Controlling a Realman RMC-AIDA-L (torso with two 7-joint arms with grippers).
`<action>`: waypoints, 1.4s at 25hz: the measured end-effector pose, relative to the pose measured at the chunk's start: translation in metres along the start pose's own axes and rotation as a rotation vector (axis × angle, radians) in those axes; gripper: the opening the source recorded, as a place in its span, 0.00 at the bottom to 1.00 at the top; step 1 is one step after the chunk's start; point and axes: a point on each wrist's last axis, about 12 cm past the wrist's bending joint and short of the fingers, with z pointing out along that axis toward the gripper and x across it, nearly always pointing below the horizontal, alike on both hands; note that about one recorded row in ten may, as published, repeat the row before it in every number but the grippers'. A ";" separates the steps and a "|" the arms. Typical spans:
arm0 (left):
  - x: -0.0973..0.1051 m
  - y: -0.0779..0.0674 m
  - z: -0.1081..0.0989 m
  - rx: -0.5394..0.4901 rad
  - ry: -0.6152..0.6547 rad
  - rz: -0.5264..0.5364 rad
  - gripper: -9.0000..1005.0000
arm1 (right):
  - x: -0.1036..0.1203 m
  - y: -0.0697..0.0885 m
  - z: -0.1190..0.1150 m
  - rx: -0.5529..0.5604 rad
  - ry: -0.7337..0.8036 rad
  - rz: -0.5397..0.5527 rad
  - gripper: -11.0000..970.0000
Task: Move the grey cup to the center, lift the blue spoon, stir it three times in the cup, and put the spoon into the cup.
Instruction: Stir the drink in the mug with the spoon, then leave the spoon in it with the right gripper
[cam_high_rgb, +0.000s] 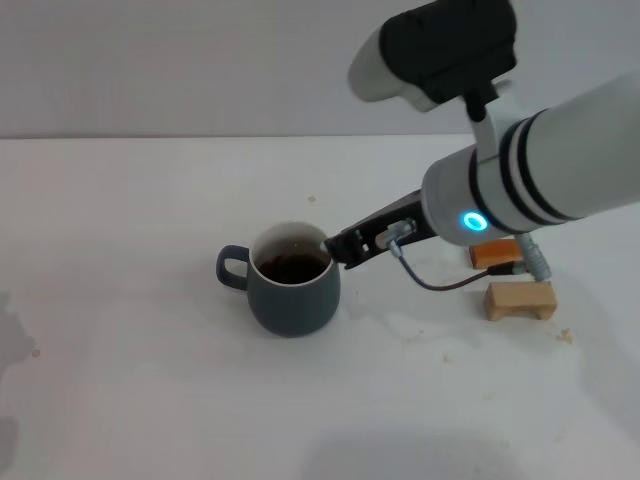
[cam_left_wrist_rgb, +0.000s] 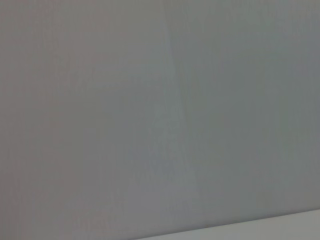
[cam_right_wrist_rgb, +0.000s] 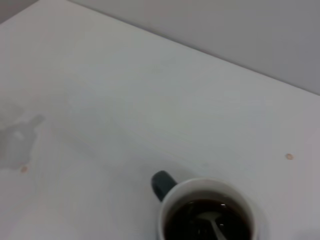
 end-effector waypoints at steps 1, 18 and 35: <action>0.000 0.000 0.000 0.000 0.000 0.000 0.01 | 0.000 0.000 0.000 0.000 0.000 0.000 0.18; -0.001 -0.001 0.000 0.002 -0.007 -0.001 0.01 | 0.008 0.004 -0.009 0.008 0.030 -0.008 0.18; -0.001 -0.001 0.001 0.003 -0.009 0.001 0.01 | -0.004 0.009 0.010 -0.032 0.010 -0.038 0.19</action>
